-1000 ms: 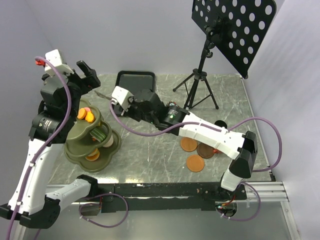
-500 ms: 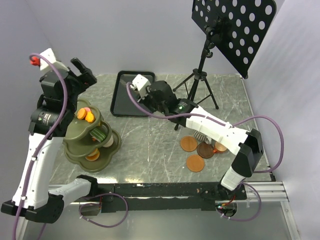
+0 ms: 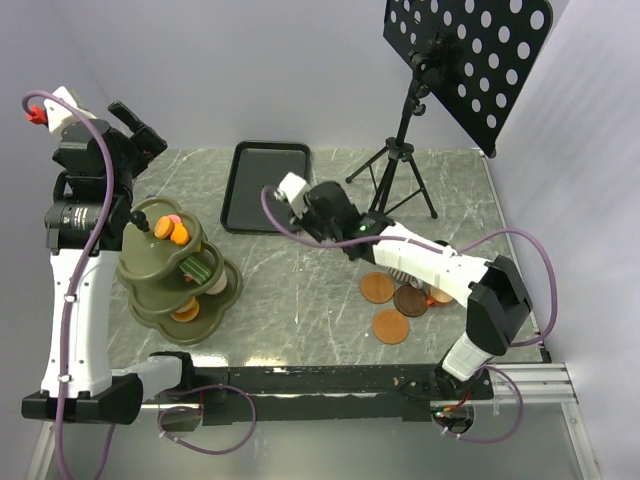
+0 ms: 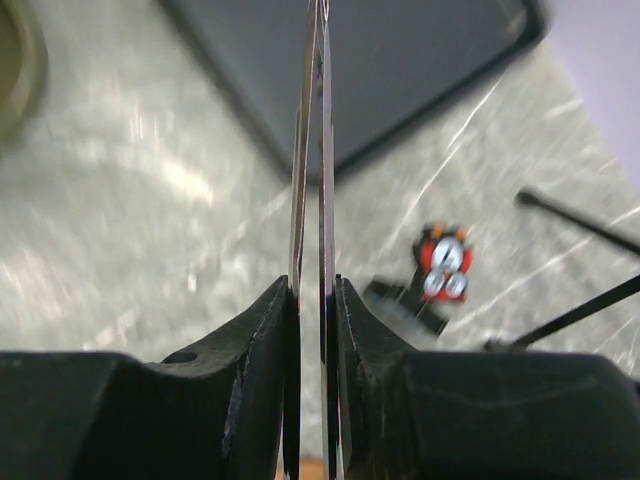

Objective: Serve the afternoon tea

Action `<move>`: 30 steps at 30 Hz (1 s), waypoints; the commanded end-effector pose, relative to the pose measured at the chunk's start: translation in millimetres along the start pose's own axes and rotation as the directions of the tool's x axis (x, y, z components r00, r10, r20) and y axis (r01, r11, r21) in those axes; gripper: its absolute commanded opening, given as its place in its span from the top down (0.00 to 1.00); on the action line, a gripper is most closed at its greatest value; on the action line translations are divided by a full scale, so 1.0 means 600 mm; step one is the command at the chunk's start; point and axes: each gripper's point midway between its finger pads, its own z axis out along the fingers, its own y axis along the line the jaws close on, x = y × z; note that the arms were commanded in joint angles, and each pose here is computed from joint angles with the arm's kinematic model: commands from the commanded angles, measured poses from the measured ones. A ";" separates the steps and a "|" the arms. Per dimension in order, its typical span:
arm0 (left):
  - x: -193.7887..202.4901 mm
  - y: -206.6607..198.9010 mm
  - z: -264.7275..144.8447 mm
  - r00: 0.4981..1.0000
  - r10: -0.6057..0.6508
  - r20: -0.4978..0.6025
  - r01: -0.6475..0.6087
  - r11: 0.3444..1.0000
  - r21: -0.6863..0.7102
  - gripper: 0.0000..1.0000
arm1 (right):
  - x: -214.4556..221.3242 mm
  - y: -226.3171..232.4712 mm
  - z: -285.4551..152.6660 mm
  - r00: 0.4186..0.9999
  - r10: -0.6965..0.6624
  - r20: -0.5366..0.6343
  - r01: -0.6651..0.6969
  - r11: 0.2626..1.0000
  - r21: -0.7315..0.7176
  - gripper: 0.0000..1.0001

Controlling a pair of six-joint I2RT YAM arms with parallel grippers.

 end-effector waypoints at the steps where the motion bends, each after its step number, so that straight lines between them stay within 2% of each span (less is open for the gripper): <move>1: -0.036 -0.018 -0.017 0.998 -0.007 0.064 0.003 0.998 0.061 0.00 | -0.064 -0.019 -0.070 0.986 -0.025 0.164 0.019 0.999 0.034 0.72; 4: -0.035 -0.027 -0.019 0.998 0.051 0.048 -0.055 0.994 0.094 0.00 | -0.095 -0.018 -0.113 0.968 -0.003 0.249 0.003 1.000 0.003 0.71; 7: -0.024 -0.027 -0.018 0.997 0.079 0.020 -0.080 0.991 0.105 0.00 | -0.106 -0.003 -0.124 0.962 0.016 0.273 -0.004 0.999 -0.043 0.71; 9: -0.019 -0.028 -0.017 0.997 0.072 0.005 -0.072 0.992 0.106 0.00 | -0.085 0.010 -0.099 0.976 0.032 0.214 -0.020 0.998 -0.059 0.70; 12: -0.010 -0.040 -0.016 0.998 0.059 -0.020 -0.056 0.989 0.140 0.00 | -0.002 0.042 -0.027 0.998 0.061 0.020 -0.059 0.996 -0.068 0.72; 14: -0.002 -0.041 -0.011 0.997 0.069 -0.043 -0.062 0.988 0.142 0.00 | 0.032 0.056 0.003 0.997 0.053 -0.047 -0.055 0.997 -0.047 0.72; 21: 0.021 -0.038 -0.001 0.992 0.104 -0.077 -0.094 0.987 0.132 0.00 | 0.078 0.094 0.069 0.993 0.043 -0.111 -0.050 0.997 -0.062 0.70; 26: 0.032 -0.013 -0.010 0.990 0.121 -0.071 -0.114 0.989 0.093 0.00 | 0.096 0.114 0.085 0.990 0.038 -0.133 -0.048 0.996 -0.071 0.69; 30: 0.037 -0.008 -0.008 0.991 0.119 -0.066 -0.113 0.990 0.086 0.00 | 0.137 0.095 0.093 0.968 0.094 -0.234 -0.095 0.995 0.006 0.70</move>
